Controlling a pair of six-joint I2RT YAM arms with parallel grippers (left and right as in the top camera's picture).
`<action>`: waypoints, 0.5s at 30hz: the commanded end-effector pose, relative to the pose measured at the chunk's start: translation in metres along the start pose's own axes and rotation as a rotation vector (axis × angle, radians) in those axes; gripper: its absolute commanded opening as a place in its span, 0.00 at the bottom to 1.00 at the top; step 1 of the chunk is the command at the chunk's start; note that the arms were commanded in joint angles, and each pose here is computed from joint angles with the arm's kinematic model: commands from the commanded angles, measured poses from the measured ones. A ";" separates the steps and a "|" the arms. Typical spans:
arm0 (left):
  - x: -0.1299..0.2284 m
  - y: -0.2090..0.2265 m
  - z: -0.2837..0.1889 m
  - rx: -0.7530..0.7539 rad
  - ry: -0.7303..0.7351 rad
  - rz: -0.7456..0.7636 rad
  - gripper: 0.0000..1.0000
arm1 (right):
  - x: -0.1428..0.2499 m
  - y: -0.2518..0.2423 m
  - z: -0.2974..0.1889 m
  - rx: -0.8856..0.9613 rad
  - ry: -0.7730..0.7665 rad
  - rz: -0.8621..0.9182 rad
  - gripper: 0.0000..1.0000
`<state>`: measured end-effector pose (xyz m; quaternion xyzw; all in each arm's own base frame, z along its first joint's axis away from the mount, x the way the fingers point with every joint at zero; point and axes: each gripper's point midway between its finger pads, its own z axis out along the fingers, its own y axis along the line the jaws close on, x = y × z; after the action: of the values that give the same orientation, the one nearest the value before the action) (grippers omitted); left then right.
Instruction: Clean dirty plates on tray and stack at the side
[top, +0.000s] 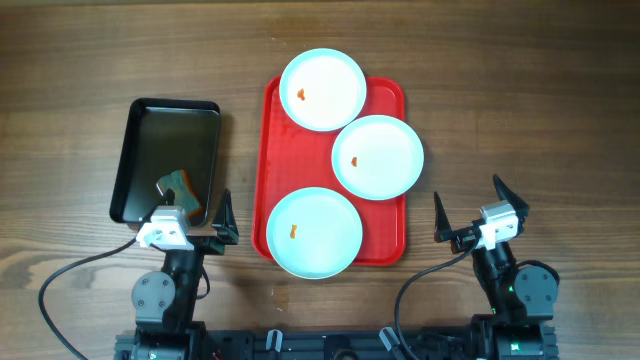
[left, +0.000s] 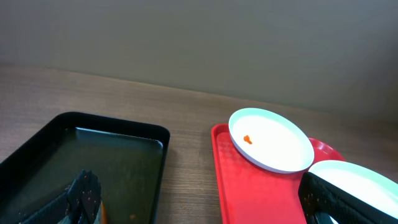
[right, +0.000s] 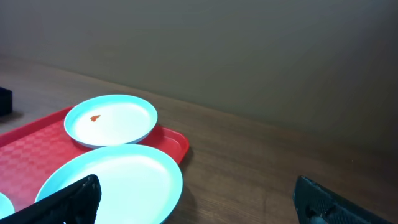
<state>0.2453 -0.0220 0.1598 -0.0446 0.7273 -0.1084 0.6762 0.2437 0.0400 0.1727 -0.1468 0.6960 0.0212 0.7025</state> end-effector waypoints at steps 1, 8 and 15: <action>0.006 -0.001 0.001 0.010 0.028 0.008 1.00 | 0.006 -0.022 -0.002 0.130 0.020 0.159 1.00; 0.006 -0.001 0.001 0.010 0.028 0.008 1.00 | 0.006 -0.022 -0.002 0.130 0.020 0.158 1.00; 0.006 -0.001 0.001 0.010 0.028 0.008 1.00 | 0.006 -0.022 -0.002 0.130 0.020 0.158 1.00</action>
<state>0.2458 -0.0221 0.1572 -0.0448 0.7312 -0.1080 0.6721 0.2472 0.0210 0.1705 -0.0598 0.7120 0.0292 0.6990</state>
